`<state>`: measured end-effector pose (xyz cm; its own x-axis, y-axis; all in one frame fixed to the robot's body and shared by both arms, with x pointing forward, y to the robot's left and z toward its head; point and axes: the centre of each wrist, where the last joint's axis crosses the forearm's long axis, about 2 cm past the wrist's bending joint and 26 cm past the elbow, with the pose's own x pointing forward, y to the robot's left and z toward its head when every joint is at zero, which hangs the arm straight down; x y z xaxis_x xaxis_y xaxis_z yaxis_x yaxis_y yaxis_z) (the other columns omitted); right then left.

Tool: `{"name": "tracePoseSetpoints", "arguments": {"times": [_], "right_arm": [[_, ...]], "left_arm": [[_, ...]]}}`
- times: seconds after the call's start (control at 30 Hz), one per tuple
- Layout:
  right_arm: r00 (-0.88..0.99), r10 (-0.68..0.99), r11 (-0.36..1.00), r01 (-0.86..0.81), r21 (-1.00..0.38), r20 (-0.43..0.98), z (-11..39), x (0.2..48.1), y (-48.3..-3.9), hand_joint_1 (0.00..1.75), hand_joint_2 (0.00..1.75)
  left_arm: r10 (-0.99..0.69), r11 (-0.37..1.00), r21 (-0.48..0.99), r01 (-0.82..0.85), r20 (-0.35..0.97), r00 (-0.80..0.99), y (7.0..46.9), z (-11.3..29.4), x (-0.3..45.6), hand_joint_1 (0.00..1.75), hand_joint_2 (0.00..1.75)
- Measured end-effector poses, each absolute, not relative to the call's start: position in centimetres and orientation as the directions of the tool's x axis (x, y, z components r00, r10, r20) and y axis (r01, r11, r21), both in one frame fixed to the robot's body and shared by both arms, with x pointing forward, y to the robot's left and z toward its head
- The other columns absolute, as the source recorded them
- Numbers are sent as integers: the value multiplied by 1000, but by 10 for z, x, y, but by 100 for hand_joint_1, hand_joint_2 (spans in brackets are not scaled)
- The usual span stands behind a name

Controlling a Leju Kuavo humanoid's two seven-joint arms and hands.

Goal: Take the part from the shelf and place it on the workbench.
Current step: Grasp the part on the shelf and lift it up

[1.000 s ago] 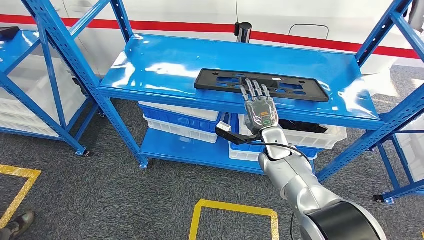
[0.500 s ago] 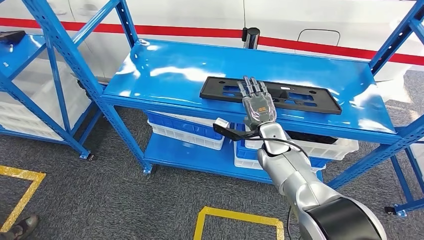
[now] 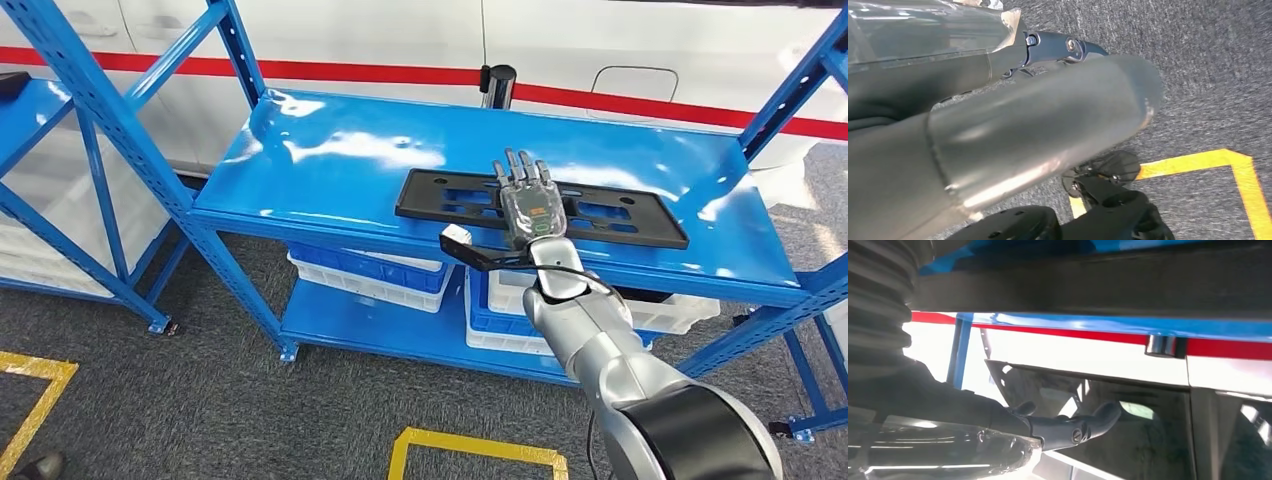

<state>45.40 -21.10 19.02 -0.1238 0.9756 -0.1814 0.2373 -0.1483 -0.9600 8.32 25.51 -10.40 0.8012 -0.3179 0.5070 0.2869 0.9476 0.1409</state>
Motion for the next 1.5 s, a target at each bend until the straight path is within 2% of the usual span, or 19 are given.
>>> {"name": "tracePoseSetpoints", "arguments": {"times": [0.27,0.4,0.43,0.47,0.53,0.57,0.6,0.63,0.77,1.0,1.33,1.5], "right_arm": [[15,983,-183,188,-965,-184,184,458,-267,0,175],[39,981,-193,175,-965,-189,182,458,-280,0,175],[42,981,-196,173,-965,-192,181,458,-281,7,175],[47,980,-199,172,-965,-194,181,458,-282,51,175],[67,979,-202,171,-964,-193,181,458,-285,138,175],[82,978,-201,171,-964,-190,180,457,-289,175,175],[97,978,-201,171,-965,-186,179,457,-294,175,175],[110,977,-200,170,-965,-183,178,456,-299,172,175],[129,975,-201,168,-965,-181,169,451,-317,143,175],[63,980,-200,210,-957,-191,167,449,-312,170,175],[-107,967,-184,331,-926,-230,178,453,-277,171,175],[-234,953,-101,359,-928,-194,192,457,-271,171,175]], "left_arm": [[-317,947,130,294,531,786,254,-105,76,0,0],[-315,947,125,295,530,787,253,-106,72,0,0],[-314,948,125,294,534,785,253,-106,73,0,0],[-311,949,126,290,545,779,253,-106,73,0,0],[-302,951,143,273,605,737,254,-106,72,0,87],[-301,952,158,262,646,701,254,-106,72,0,131],[-303,952,180,249,689,658,254,-106,72,0,175],[-306,951,199,236,723,620,253,-106,72,0,175],[-308,951,239,195,766,565,251,-105,72,0,175],[-321,947,273,170,764,560,249,-105,71,0,175],[-321,947,267,178,770,552,245,-105,71,0,175],[-316,949,266,170,771,553,245,-105,71,0,175]]}}
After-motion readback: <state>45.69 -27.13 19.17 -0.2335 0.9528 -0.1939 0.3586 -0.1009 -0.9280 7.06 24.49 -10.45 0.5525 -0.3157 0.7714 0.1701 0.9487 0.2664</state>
